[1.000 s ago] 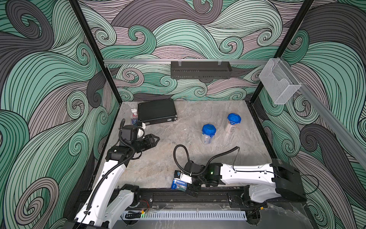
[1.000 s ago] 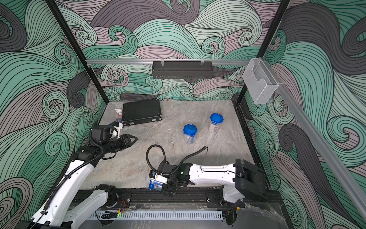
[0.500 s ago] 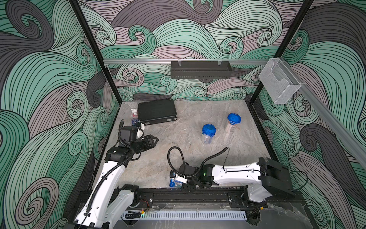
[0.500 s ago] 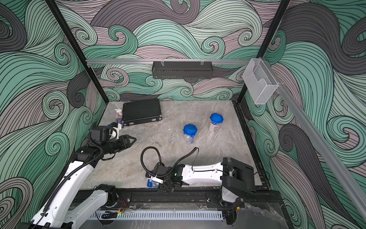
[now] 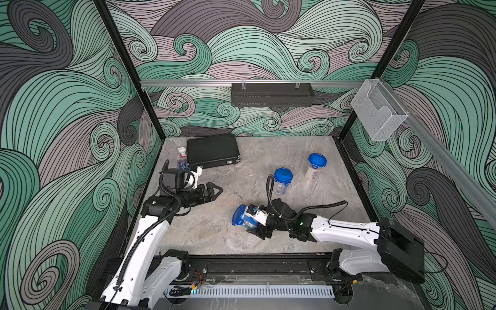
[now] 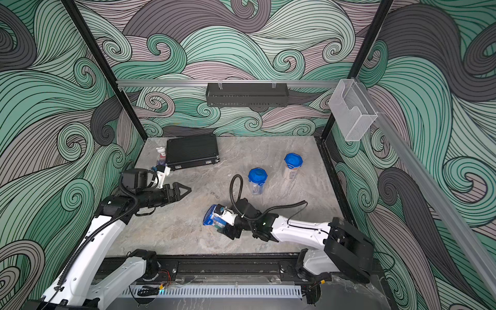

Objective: Take out toiletry kits
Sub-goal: Place the container at the center of the board.

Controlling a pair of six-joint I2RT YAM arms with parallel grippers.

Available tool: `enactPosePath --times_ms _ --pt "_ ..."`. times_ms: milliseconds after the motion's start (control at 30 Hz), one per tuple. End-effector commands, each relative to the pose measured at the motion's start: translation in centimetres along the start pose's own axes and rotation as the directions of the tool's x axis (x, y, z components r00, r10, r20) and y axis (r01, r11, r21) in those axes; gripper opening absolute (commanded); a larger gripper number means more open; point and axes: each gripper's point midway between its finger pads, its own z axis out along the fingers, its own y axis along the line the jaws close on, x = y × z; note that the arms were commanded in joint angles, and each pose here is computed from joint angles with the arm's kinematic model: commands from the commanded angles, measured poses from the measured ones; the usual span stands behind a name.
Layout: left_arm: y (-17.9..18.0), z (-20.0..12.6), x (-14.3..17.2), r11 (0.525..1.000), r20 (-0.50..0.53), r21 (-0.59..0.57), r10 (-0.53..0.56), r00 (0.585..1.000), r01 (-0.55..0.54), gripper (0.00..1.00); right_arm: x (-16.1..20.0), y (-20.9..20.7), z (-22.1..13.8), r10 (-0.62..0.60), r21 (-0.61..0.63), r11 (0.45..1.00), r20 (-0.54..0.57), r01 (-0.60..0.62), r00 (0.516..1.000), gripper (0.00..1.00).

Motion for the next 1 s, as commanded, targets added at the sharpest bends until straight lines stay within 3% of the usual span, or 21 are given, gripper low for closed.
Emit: enactPosePath --times_ms 0,200,533,800,967 --pt "-3.4 -0.5 2.3 0.989 -0.146 0.141 0.072 0.987 -0.052 0.89 -6.5 0.5 -1.5 -0.126 -0.051 0.988 0.259 0.144 0.958 0.59" --pt "-3.2 0.5 5.4 0.987 -0.277 0.080 0.155 0.948 -0.138 0.93 -6.9 0.3 -2.0 -0.142 -0.077 0.981 0.321 0.176 0.936 0.60" --pt "-3.7 2.5 7.4 0.968 -0.398 0.053 0.246 0.884 -0.246 0.94 -6.5 1.3 -1.9 -0.145 -0.130 0.972 0.327 0.197 0.934 0.60" --pt "-5.8 3.6 8.1 0.968 -0.395 0.114 0.252 0.883 -0.225 0.95 -6.2 1.3 -1.7 -0.142 -0.135 0.972 0.313 0.192 0.939 0.60" --pt "-4.7 4.6 8.8 0.972 -0.418 0.067 0.232 0.878 -0.225 0.95 -6.4 1.3 -1.9 -0.144 -0.133 0.972 0.319 0.194 0.937 0.60"
